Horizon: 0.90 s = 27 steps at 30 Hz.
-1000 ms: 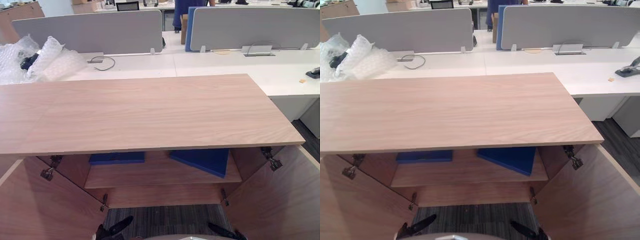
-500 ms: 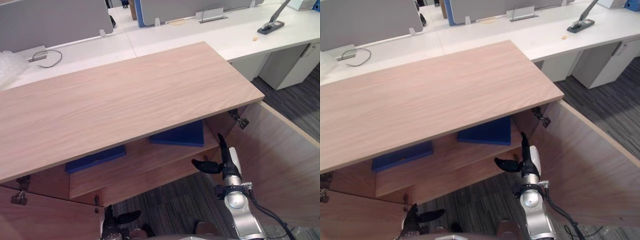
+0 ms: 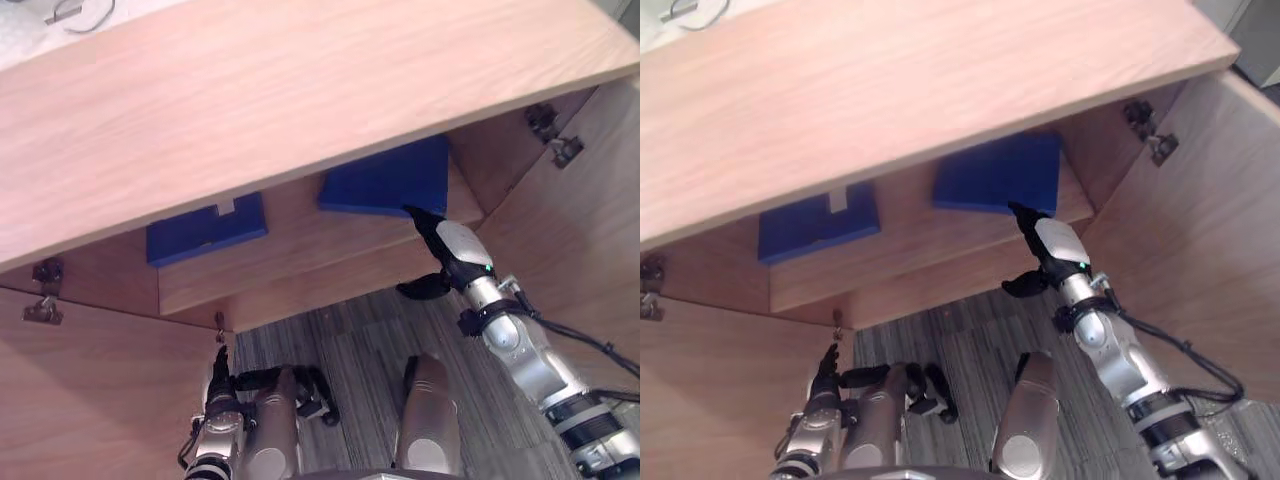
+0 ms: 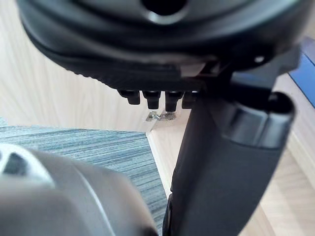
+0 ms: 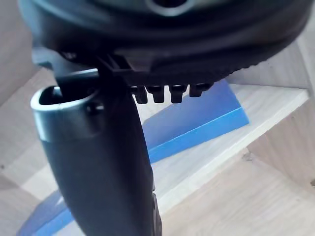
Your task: Walk over to the cabinet, pick up the folder, carry it to the office cabinet, place the folder inside the office cabinet, then close the office cabinet door
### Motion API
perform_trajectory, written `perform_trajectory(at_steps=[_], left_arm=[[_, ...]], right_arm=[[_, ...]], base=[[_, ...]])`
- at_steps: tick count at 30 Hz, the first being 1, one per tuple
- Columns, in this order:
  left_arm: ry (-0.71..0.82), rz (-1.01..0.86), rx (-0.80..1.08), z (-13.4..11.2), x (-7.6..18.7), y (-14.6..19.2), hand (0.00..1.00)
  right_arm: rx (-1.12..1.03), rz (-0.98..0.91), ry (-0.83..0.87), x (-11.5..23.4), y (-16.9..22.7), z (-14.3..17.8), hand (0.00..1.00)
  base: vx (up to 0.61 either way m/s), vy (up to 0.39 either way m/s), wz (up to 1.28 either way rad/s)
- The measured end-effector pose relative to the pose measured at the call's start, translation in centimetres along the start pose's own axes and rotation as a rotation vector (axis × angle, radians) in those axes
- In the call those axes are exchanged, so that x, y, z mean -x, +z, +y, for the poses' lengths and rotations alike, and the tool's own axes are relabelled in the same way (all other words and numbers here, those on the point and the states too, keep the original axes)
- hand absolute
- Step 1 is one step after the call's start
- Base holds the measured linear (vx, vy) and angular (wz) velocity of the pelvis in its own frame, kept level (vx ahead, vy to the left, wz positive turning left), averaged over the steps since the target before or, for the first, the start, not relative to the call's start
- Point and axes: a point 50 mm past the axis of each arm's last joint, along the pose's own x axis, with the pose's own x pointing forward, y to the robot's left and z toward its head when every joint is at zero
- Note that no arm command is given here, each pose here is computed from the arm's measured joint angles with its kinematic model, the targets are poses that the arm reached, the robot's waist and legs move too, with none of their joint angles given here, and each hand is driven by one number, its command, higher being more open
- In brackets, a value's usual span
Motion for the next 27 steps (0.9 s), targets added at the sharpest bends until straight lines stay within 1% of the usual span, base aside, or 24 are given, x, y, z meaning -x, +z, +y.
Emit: perform_trajectory(at_steps=[3, 7, 10, 11, 12, 13, 17, 22, 27], left_arm=[[0.001, -0.042, -0.025, 0.3, -0.4, 1.0, 1.00], [-0.004, -0.069, -0.029, 0.0, -0.6, 2.0, 1.00], [-0.018, -0.114, -0.031, -0.5, -0.5, 2.9, 1.00], [-0.029, -0.129, -0.019, -0.8, -0.4, 3.2, 1.00], [-0.033, -0.133, -0.003, -0.9, -0.3, 3.3, 1.00], [-0.033, -0.133, 0.007, -0.9, -0.2, 3.2, 1.00], [-0.027, -0.127, 0.038, -0.7, 0.1, 2.6, 1.00], [-0.030, -0.143, 0.053, -0.9, 0.3, 2.8, 1.00], [-0.035, -0.138, 0.074, -1.0, 0.4, 2.7, 1.00]], right_arm=[[0.101, -0.066, -0.033, -1.4, 0.8, -2.0, 1.00], [0.167, -0.087, -0.035, -2.8, 0.7, -3.3, 1.00], [0.228, -0.022, -0.024, -3.5, -1.3, -4.5, 1.00], [0.252, 0.036, -0.020, -3.6, -2.7, -5.1, 1.00], [0.248, 0.096, -0.018, -3.8, -4.0, -5.4, 1.00], [0.240, 0.112, -0.024, -3.9, -4.3, -5.5, 1.00], [0.194, 0.155, -0.087, -4.7, -4.9, -6.8, 1.00], [0.182, 0.161, -0.121, -5.5, -4.6, -7.8, 1.00], [0.172, 0.145, -0.086, -6.5, -3.9, -7.4, 1.00]], base=[[0.02, -0.016, 0.07], [0.04, -0.001, 0.16], [-0.01, 0.024, 0.32], [-0.02, 0.046, 0.20], [-0.01, 0.051, 0.15], [0.00, 0.053, 0.02], [0.03, 0.033, 0.00], [0.03, 0.001, -0.02], [0.03, -0.020, -0.07]])
